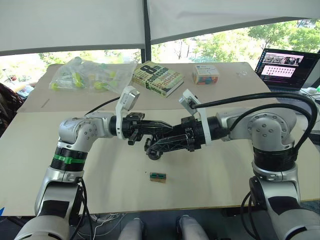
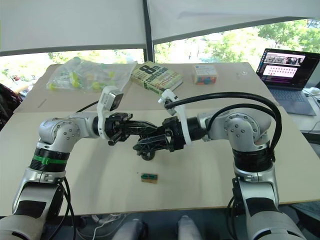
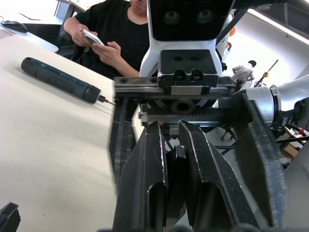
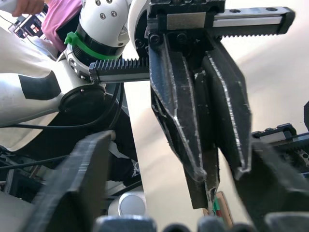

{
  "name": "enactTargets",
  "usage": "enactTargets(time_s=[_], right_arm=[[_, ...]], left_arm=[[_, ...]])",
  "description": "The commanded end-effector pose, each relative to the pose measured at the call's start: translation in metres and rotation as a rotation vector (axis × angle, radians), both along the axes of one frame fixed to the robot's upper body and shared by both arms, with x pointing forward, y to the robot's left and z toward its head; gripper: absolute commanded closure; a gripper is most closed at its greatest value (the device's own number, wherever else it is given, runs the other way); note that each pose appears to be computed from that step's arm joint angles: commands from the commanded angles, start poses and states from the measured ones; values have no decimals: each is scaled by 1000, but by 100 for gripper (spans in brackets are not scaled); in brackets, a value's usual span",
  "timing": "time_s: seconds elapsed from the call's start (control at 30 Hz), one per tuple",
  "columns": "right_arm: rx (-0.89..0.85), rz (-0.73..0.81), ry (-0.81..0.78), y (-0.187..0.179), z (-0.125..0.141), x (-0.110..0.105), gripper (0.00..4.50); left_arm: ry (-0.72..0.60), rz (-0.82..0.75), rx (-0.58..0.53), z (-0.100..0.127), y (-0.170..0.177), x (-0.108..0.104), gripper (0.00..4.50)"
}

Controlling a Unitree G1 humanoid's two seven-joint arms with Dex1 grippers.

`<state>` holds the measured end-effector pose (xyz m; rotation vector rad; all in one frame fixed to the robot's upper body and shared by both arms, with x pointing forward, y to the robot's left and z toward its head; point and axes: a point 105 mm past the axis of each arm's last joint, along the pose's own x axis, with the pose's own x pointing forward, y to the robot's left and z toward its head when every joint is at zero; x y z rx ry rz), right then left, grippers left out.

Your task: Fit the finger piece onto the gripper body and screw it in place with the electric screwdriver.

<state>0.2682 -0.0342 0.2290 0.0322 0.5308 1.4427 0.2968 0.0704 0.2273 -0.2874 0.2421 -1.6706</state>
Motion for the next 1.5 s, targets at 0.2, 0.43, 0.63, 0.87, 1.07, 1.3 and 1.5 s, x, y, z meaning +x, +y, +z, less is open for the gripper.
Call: enactTargets(time_s=[0.2,0.43,0.63,0.87,1.07,1.3,1.5], right_arm=[[10,25,-22,1,4,-7,384],[11,35,-7,-1,0,-9,410],[29,40,1,-4,1,-10,411],[82,21,-42,-10,7,-9,411],[155,-18,-198,-31,9,-6,411],[169,-10,-366,-45,-13,-3,411],[230,-33,-635,-45,-22,12,411]], left_arm=[[-44,-10,-21,9,0,-3,450],[-57,-16,-79,20,4,-5,400],[-81,12,-97,22,9,-3,120],[-155,103,-99,25,26,6,0],[-398,275,47,7,82,21,0],[-521,301,375,-70,134,21,0],[-455,306,332,-106,111,27,0]])
